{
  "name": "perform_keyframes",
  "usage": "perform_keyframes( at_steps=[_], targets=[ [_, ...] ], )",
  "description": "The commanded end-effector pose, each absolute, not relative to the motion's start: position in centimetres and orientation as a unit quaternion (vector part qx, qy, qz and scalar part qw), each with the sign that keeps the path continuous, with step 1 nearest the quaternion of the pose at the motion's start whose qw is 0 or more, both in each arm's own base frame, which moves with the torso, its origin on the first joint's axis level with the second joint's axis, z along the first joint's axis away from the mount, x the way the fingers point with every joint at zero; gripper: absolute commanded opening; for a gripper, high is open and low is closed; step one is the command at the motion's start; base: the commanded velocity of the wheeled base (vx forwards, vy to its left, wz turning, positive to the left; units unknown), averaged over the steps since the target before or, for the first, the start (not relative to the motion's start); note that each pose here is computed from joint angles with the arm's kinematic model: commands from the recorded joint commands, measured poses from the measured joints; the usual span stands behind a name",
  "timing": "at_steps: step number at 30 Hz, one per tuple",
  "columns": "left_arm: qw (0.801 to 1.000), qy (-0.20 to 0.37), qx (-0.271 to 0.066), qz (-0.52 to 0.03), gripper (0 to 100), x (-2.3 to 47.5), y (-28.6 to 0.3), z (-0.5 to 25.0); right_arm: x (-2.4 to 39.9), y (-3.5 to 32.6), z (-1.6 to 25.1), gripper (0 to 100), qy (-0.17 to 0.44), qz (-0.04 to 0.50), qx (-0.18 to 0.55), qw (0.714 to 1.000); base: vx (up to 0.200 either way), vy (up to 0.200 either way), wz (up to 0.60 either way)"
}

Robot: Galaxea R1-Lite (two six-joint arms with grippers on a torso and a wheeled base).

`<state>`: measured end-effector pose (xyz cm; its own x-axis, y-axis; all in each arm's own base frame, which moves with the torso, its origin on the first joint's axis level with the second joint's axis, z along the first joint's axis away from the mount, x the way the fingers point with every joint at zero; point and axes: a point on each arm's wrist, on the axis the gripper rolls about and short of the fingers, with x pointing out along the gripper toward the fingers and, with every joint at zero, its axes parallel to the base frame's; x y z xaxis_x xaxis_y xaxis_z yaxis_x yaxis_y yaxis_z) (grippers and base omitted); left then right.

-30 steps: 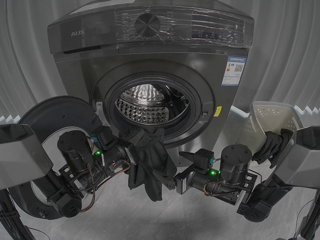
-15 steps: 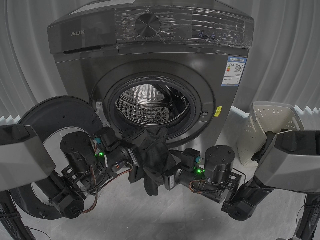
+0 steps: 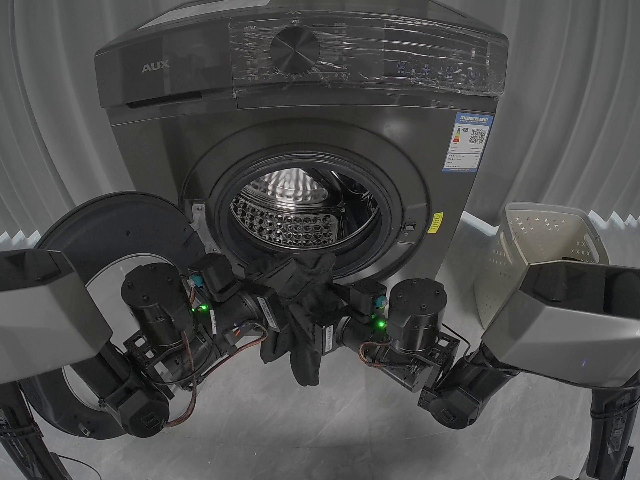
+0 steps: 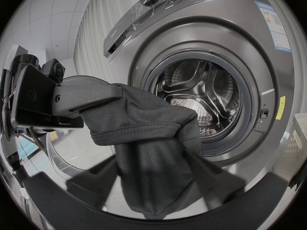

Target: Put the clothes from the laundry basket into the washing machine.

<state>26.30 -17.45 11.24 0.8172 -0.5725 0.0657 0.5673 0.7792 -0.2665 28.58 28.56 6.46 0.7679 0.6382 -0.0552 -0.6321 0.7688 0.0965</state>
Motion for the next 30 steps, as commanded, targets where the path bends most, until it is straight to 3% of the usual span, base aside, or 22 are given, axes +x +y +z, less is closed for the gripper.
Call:
perform_keyframes(
  at_steps=[1,13,14,30],
  targets=[
    [0.943,0.010,-0.141,-0.303,0,26.3,-17.5,11.3,28.7,28.5,6.5,0,0.041,0.337,0.038,0.940,0.000,0.000,0.00],
    [0.944,0.010,-0.141,-0.298,0,26.5,-17.2,11.2,27.5,26.5,8.9,0,0.035,0.330,0.040,0.942,0.000,0.000,0.00],
    [0.944,0.011,-0.140,-0.298,100,26.5,-17.2,11.2,27.4,26.4,9.0,0,0.035,0.330,0.040,0.942,0.000,0.000,0.00],
    [0.950,0.015,-0.150,-0.275,100,27.6,-16.0,10.8,28.0,23.9,9.8,0,0.034,0.303,0.039,0.952,0.000,0.000,0.00]
  ],
)
